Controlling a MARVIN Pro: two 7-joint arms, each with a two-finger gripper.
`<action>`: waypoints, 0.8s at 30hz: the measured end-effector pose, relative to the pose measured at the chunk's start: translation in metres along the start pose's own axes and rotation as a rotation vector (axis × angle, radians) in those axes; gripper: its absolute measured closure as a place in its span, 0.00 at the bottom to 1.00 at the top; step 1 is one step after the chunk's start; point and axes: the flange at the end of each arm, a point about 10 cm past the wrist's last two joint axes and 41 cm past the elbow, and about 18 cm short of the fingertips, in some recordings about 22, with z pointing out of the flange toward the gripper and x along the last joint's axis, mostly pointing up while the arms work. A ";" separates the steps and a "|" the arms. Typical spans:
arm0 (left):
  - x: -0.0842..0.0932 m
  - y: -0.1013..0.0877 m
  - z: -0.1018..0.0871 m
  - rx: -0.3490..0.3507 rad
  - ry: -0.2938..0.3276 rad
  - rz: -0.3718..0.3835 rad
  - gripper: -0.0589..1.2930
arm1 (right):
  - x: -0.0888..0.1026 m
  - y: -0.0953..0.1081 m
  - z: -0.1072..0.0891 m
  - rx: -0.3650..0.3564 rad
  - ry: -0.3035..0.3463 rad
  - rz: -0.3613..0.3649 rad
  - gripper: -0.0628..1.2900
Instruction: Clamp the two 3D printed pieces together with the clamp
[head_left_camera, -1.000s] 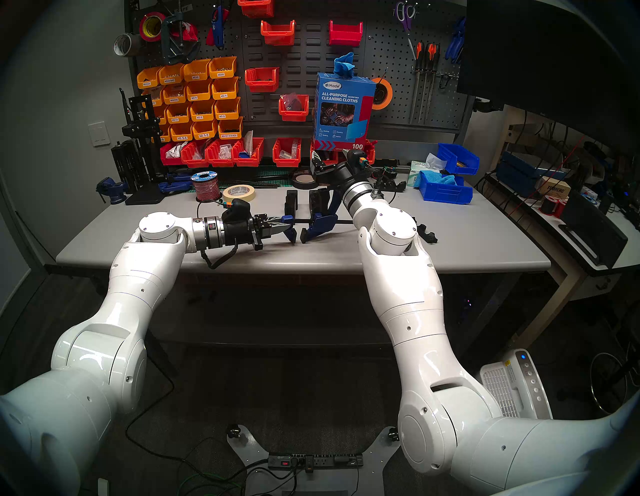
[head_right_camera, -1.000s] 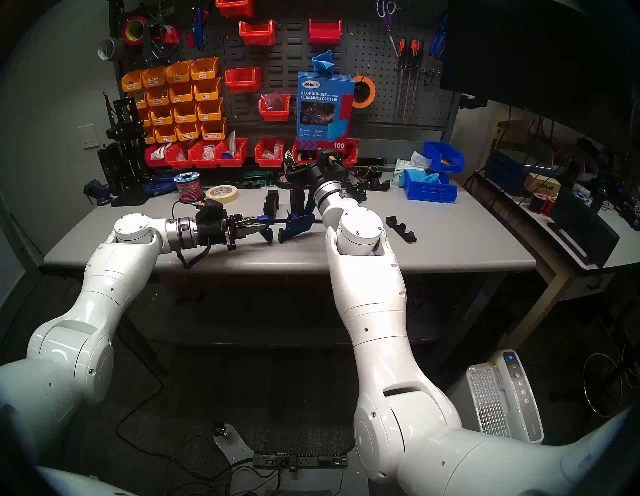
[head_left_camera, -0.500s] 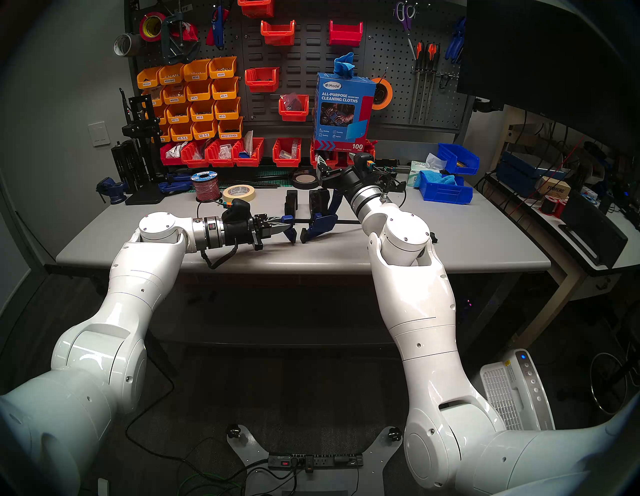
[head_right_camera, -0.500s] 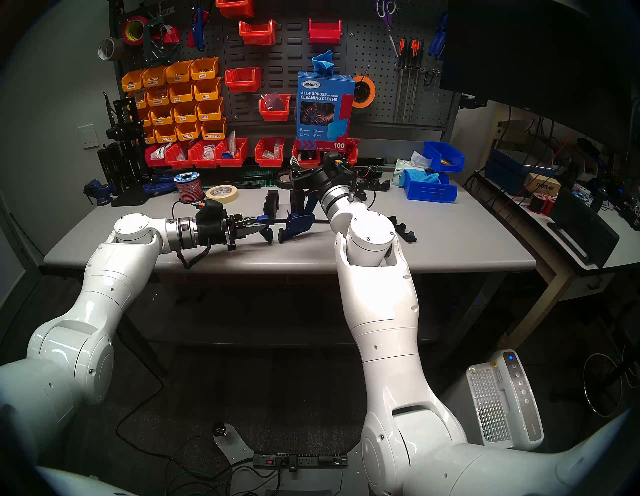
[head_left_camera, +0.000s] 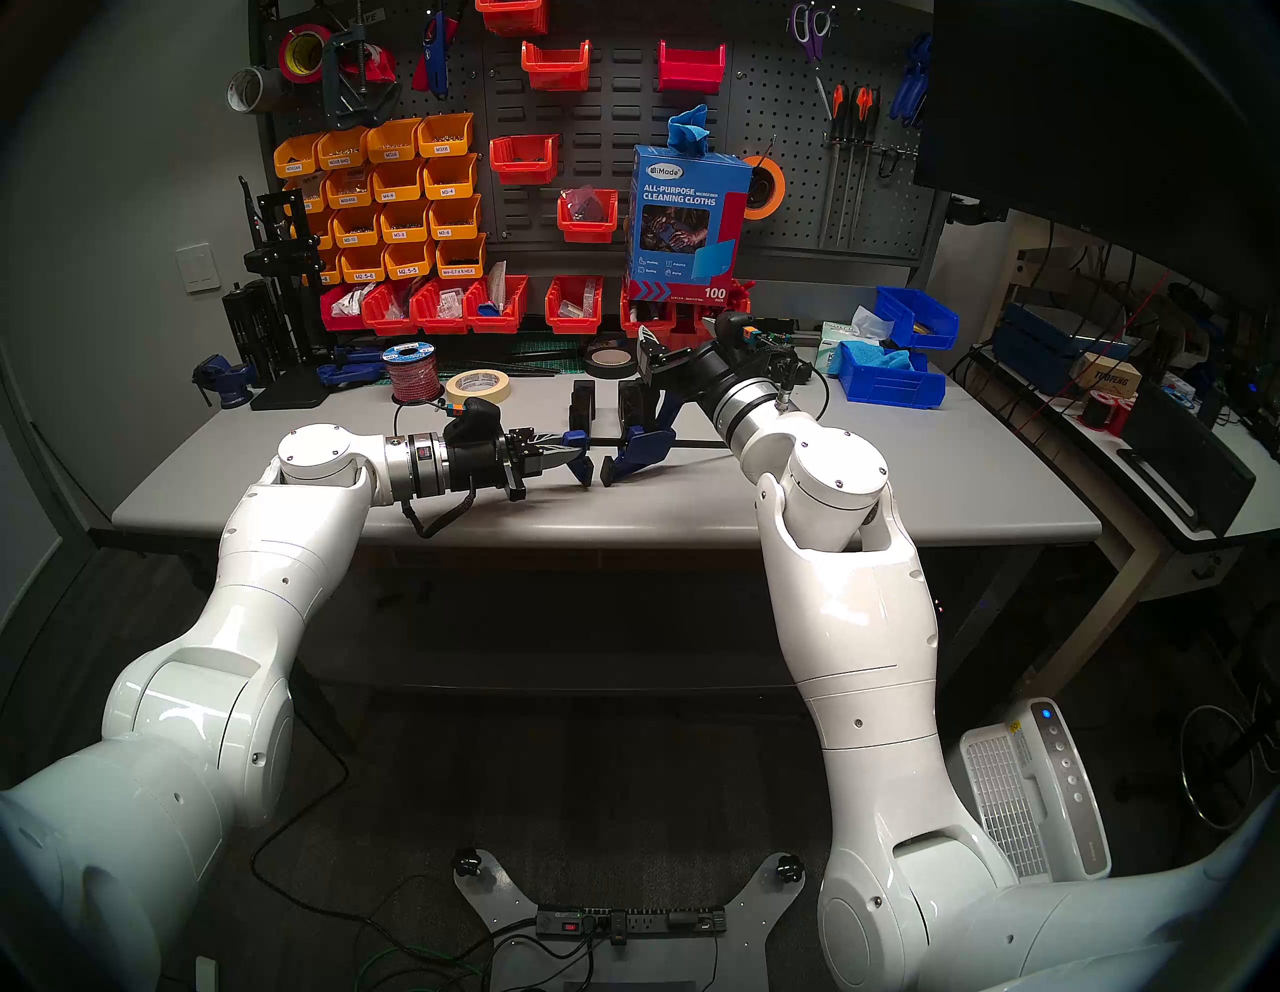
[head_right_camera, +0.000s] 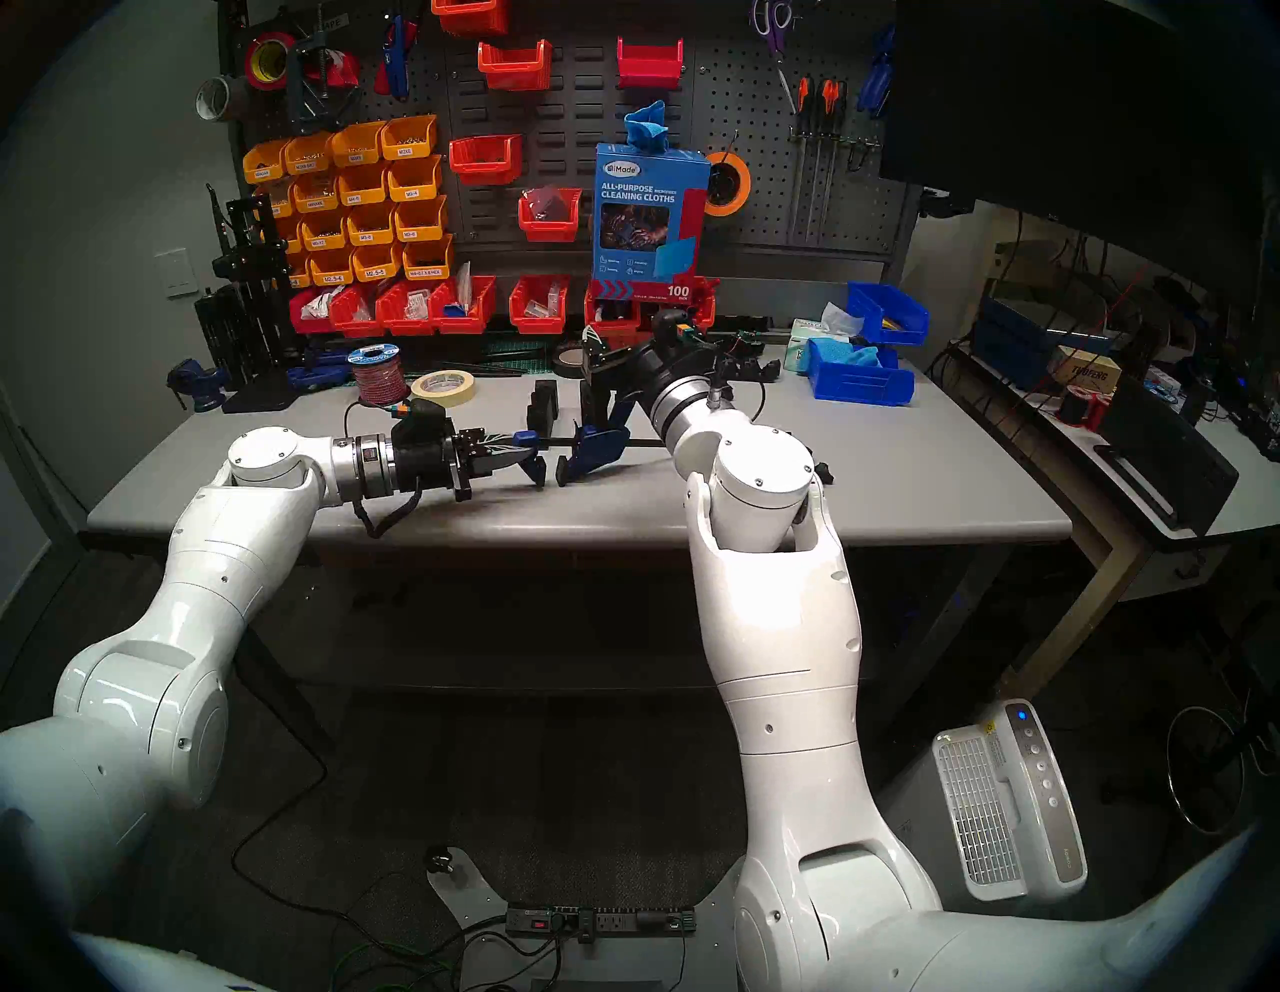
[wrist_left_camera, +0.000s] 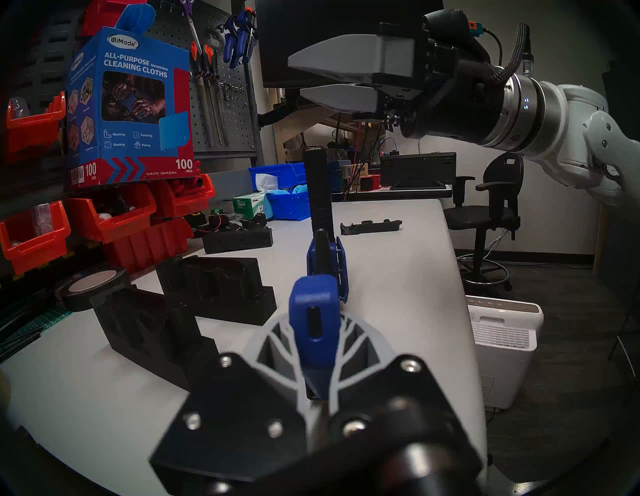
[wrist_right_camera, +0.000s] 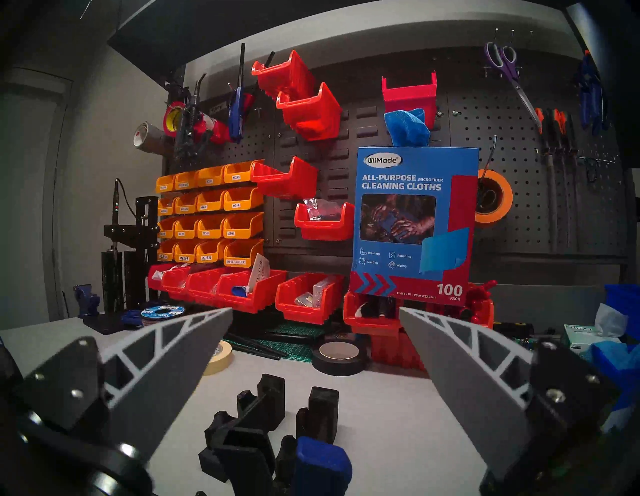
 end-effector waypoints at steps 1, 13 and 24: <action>0.000 0.000 0.000 0.000 0.000 0.000 0.92 | 0.002 -0.001 -0.001 0.005 -0.002 -0.001 0.02; 0.000 0.000 0.000 0.000 0.000 0.000 0.92 | 0.036 -0.012 -0.015 0.039 0.045 -0.025 0.02; 0.000 0.000 0.000 -0.001 0.000 0.000 0.92 | 0.047 -0.026 -0.041 0.050 0.055 0.001 0.02</action>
